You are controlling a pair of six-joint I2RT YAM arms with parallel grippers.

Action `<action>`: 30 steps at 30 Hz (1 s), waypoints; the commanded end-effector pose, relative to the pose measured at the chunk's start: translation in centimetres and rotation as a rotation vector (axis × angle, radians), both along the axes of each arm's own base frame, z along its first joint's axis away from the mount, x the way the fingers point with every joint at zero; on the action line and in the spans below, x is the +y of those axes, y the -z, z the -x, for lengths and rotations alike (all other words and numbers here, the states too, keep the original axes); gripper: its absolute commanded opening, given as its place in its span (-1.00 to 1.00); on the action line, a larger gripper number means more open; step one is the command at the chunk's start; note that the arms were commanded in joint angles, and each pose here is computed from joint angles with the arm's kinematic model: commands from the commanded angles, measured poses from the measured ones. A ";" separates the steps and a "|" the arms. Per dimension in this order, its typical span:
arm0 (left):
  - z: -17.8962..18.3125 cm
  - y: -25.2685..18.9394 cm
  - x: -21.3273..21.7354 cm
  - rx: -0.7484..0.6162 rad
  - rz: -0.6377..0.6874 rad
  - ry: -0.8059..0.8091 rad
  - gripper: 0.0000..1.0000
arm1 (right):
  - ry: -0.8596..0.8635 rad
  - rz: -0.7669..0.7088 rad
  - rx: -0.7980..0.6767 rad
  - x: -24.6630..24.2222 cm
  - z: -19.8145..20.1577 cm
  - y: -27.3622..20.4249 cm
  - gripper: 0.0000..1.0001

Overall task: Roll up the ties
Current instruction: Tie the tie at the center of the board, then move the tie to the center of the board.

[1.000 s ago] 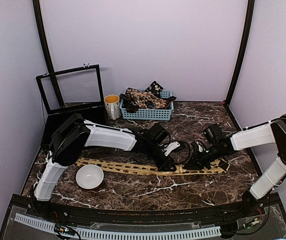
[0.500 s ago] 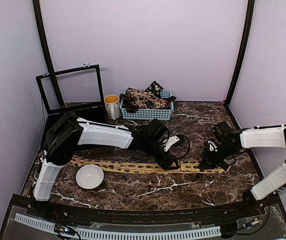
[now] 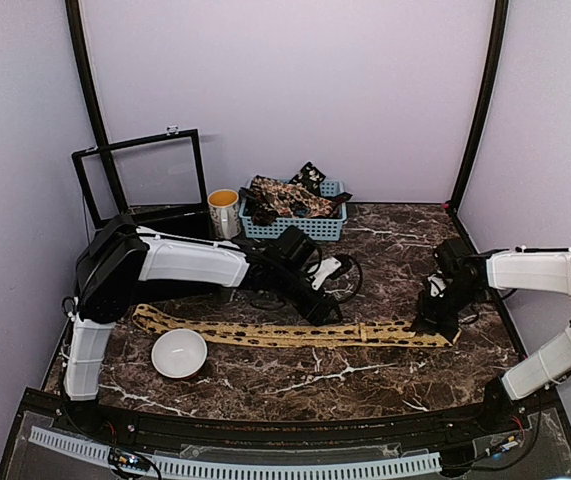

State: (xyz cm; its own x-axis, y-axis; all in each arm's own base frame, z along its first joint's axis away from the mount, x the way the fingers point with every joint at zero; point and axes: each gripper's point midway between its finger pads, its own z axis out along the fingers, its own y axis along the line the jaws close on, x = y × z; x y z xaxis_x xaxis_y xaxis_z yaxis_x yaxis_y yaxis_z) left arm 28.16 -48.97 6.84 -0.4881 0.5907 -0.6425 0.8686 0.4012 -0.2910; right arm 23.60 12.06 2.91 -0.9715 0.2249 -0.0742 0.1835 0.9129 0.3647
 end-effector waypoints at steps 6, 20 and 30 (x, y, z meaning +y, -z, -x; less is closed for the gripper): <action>-1.5 -4.2 1.6 -0.096 0.037 -0.060 0.40 | -0.016 0.003 -0.089 0.0 -1.6 -3.6 -0.09; -2.6 -5.2 3.7 -0.135 0.029 -0.150 0.72 | -0.238 -0.223 -0.067 11.0 0.2 -4.4 0.07; -2.4 -5.2 4.4 -0.128 0.004 -0.158 0.73 | -0.234 -0.188 0.030 10.7 1.3 0.3 0.08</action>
